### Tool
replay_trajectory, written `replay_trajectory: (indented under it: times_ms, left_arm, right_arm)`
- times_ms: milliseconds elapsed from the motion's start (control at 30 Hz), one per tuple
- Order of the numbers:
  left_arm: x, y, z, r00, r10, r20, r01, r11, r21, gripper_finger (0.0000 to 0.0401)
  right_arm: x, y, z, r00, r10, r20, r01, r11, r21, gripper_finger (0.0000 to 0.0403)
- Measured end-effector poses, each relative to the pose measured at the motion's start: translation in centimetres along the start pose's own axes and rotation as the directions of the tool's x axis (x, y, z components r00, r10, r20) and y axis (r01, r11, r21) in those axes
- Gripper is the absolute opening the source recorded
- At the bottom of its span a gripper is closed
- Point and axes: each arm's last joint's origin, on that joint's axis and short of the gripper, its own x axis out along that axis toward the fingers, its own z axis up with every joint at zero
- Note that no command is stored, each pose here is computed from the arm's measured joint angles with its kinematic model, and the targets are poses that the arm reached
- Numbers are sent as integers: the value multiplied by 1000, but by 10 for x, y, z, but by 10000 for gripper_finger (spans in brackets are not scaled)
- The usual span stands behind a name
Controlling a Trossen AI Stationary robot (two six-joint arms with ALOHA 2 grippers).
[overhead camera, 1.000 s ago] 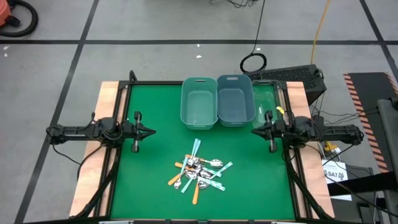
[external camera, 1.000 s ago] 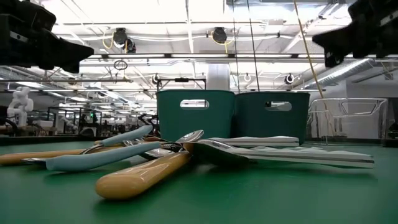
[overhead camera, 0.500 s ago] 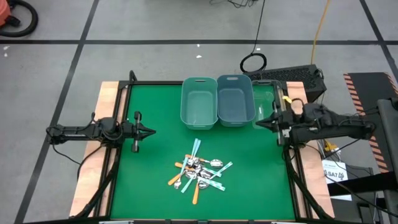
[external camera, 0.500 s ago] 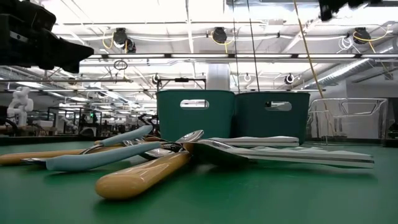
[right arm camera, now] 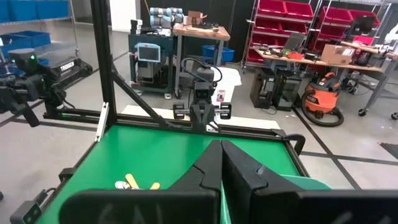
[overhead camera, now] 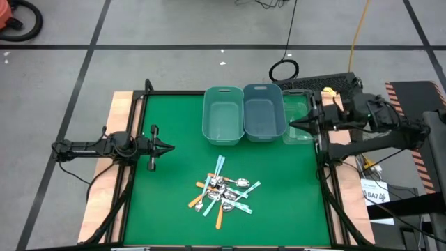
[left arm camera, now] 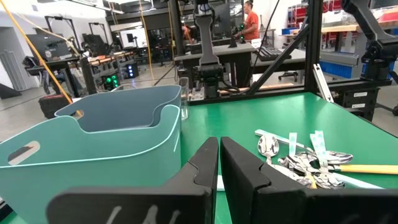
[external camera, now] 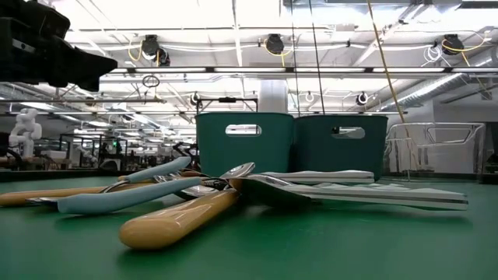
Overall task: Sort silverware by color (type)
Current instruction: Put the green spoon into the transparent bin
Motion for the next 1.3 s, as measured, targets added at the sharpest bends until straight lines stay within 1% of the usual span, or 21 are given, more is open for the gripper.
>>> replay_trajectory:
  times_ms: [133,267,367,667,833,1000,1200,1300]
  left_arm:
    - [0,0,0,1000,0,0,0,1000,0,26]
    - [0,0,0,1000,0,0,0,1000,0,26]
    - [0,0,0,1000,0,0,0,1000,0,26]
    - [0,0,0,1000,2,0,-2,1000,0,26]
    - [0,0,0,1000,4,0,-4,1000,0,26]
    - [0,0,0,1000,4,0,-4,1000,0,26]
    - [0,0,0,1000,4,-1,-4,1000,0,26]
    - [0,0,0,1000,4,0,-4,1000,0,26]
  right_arm:
    - [4,-2,19,1000,-1,15,1,1000,0,0]
    - [6,-2,27,1000,-1,15,1,1000,0,0]
    - [8,-2,26,1000,1,-3,-1,1000,2,0]
    - [21,-1,10,984,17,-179,-16,1000,8,0]
    - [27,0,3,966,24,-256,5,994,112,0]
    - [32,0,-5,944,31,-330,42,976,213,0]
    - [45,1,-12,913,40,-407,64,969,237,0]
    - [57,3,-17,894,72,-443,58,960,274,0]
